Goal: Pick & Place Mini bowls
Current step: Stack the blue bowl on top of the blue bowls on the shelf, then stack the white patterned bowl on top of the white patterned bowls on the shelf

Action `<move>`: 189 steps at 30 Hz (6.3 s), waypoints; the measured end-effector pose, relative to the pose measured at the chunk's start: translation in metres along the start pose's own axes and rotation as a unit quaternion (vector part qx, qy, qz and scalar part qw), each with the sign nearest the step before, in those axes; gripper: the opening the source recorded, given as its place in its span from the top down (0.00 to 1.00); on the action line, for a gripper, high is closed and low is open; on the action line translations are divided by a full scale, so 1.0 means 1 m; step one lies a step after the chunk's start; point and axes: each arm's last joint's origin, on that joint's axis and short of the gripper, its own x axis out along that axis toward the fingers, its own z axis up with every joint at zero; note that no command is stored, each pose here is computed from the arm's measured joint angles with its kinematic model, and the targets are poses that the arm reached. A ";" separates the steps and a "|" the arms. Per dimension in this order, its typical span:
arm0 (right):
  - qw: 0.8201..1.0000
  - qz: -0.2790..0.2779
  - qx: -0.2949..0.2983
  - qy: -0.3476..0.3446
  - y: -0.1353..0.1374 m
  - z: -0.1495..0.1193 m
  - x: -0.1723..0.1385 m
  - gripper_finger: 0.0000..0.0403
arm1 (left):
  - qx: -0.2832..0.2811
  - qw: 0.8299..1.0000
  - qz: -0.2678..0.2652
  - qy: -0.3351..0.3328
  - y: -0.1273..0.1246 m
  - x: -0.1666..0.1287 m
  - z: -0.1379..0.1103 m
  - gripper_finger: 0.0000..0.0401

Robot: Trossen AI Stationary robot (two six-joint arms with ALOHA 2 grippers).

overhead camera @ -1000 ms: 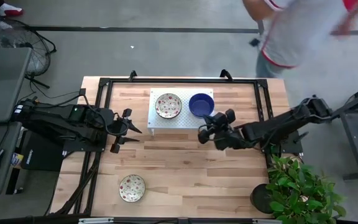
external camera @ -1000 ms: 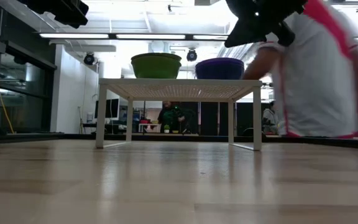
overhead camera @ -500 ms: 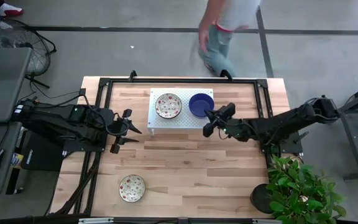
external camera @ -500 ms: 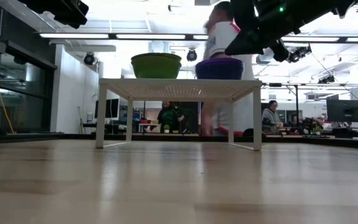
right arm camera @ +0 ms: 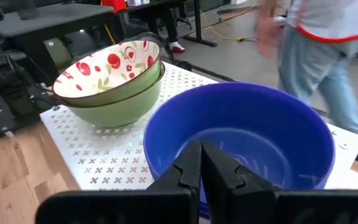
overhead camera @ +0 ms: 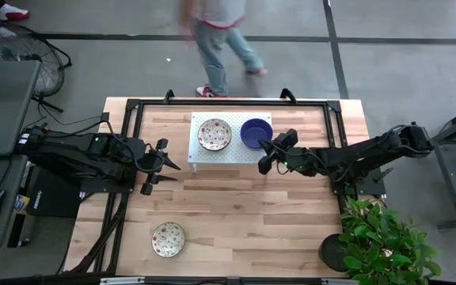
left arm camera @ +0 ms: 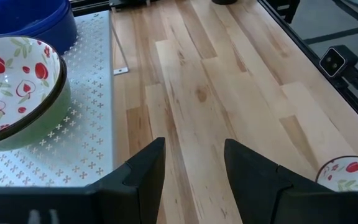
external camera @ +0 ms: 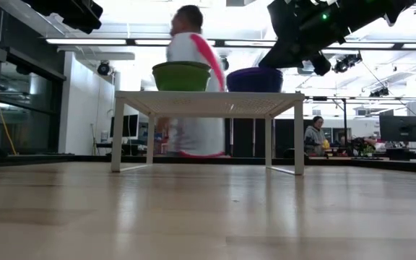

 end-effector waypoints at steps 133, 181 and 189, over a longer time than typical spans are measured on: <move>0.949 0.307 -0.062 0.026 -0.119 -0.092 -0.081 1.00 | -0.076 0.996 0.034 0.010 0.002 0.000 -0.002 0.60; 0.947 0.305 -0.096 0.013 -0.120 -0.092 -0.081 1.00 | -0.426 0.875 0.010 0.229 -0.097 0.050 -0.028 0.60; 0.947 0.305 -0.096 0.013 -0.120 -0.092 -0.081 1.00 | -0.472 0.838 0.025 0.273 -0.128 0.054 -0.040 0.60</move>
